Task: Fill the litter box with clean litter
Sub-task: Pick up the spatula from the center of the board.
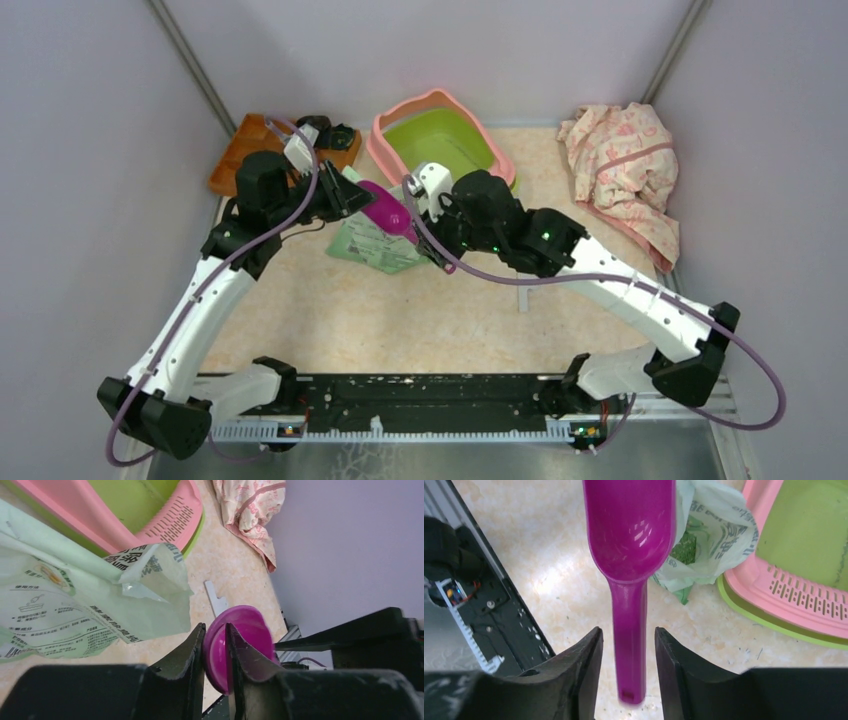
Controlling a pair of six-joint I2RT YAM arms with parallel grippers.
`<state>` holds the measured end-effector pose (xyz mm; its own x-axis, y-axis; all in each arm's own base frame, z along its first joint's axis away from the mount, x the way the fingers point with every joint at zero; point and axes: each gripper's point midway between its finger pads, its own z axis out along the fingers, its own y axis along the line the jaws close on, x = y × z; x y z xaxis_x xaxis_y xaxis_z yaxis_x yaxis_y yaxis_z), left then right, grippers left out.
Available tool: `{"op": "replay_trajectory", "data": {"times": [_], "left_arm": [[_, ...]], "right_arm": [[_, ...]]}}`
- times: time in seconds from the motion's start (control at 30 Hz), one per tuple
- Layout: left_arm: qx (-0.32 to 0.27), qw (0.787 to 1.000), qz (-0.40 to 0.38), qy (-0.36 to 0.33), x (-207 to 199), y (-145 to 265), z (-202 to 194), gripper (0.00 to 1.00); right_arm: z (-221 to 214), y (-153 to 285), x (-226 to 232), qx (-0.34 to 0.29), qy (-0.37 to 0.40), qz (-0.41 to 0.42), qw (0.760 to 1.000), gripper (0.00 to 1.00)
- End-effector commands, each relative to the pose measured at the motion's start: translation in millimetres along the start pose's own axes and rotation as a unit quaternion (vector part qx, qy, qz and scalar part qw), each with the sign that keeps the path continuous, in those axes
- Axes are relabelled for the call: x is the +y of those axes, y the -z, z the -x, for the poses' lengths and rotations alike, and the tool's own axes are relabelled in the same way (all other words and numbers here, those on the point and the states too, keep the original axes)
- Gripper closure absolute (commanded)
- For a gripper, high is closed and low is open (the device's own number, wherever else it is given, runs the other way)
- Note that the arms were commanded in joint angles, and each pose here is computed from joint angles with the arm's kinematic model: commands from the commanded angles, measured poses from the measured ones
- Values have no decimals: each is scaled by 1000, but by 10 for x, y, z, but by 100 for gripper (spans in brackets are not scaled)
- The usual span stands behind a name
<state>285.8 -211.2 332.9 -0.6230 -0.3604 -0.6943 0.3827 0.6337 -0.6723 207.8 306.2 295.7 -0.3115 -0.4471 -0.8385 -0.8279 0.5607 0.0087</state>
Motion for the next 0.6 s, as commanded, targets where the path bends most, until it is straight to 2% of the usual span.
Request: {"op": "replay_trajectory", "data": {"times": [0.0, 0.1, 0.13, 0.2, 0.3, 0.33, 0.37, 0.4, 0.57], "left_arm": [[5, 1000, 1, 4, 66, -58, -43, 79], [6, 1000, -8, 14, 41, -74, -54, 79], [6, 1000, -12, 17, 29, -78, -55, 79], [7, 1000, -14, 23, 28, -86, -68, 79], [5, 1000, -14, 27, 21, -88, -54, 80], [3, 1000, -12, 28, 21, -87, -42, 80], [2, 1000, -9, 30, 27, -83, -34, 80], [0, 1000, -5, 31, 34, -80, -23, 80], [-2, 999, 3, 41, 48, -90, -1, 79]], "right_arm": [[434, 243, -50, -115, -3, -6, 993, 54], [383, 212, -58, -118, -3, -8, 993, 53], [366, 193, -43, -117, -2, -3, 993, 49], [328, 155, -1, -116, -1, 9, 993, 31], [274, 151, 23, -121, 0, 15, 992, 23], [257, 159, 38, -123, 1, 19, 992, 19], [239, 177, 45, -124, -2, 21, 992, 6], [223, 197, 45, -126, -7, 20, 992, 2], [87, 285, -41, -153, -8, -38, 987, 2]]}}
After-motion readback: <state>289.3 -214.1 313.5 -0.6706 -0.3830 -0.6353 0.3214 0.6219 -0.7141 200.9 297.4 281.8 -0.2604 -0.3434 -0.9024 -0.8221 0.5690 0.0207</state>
